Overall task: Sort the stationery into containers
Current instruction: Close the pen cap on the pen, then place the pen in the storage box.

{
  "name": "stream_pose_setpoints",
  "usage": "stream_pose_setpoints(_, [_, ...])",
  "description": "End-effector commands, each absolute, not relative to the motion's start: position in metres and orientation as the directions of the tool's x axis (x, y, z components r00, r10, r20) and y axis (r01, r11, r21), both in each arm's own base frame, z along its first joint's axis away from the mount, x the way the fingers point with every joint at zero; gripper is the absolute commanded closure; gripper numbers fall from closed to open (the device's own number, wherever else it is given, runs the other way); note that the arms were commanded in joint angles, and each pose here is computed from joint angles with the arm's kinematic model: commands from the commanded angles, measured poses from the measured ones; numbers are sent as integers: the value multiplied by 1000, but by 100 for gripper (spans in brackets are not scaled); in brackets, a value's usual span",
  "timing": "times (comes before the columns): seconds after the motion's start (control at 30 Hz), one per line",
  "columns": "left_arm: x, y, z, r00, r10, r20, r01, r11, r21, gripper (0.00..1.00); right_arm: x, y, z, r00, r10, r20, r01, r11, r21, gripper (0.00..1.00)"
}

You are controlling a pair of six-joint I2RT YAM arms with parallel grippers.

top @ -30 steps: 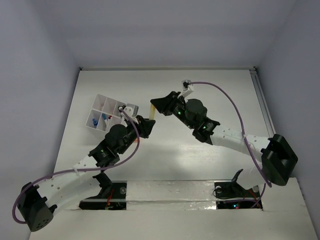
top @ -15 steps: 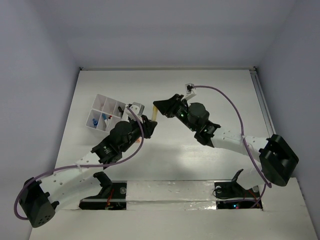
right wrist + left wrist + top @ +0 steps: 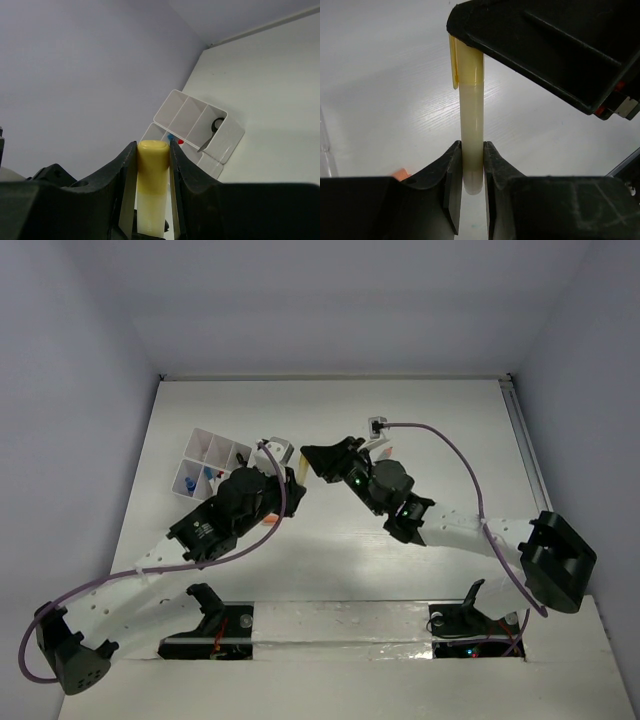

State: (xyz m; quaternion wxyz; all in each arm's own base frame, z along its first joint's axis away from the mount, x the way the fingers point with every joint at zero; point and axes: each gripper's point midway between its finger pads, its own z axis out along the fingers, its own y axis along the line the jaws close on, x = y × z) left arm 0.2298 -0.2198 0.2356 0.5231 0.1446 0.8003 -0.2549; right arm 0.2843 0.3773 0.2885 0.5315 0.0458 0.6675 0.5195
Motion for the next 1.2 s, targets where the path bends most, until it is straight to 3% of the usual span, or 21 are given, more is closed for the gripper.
stream_pose_setpoints(0.0, [258,-210,411,5,-399,-917,518,785,-339,100,186,413,159,-708,149,-691,-525,543,655,100])
stream_pose_setpoints(0.13, [257,-213,405,-14,-401,-916,522,778,-348,100,189,415,176,-694,188,-695,-527,526,667,100])
stream_pose_setpoints(0.4, [247,-213,345,-174,-363,-915,491,774,-400,100,241,416,268,-509,328,-796,-596,533,601,100])
stream_pose_setpoints(0.57, [233,-199,310,-237,-325,-916,457,794,-400,82,283,416,297,-478,401,-781,-570,535,623,100])
stream_pose_setpoints(0.8, [214,-171,299,-261,-276,-925,421,830,-366,68,338,406,306,-475,467,-746,-528,526,666,100])
stream_pose_setpoints(1.17, [198,-108,357,-18,-374,-927,345,868,-357,29,362,464,265,-530,398,-748,-555,504,662,100])
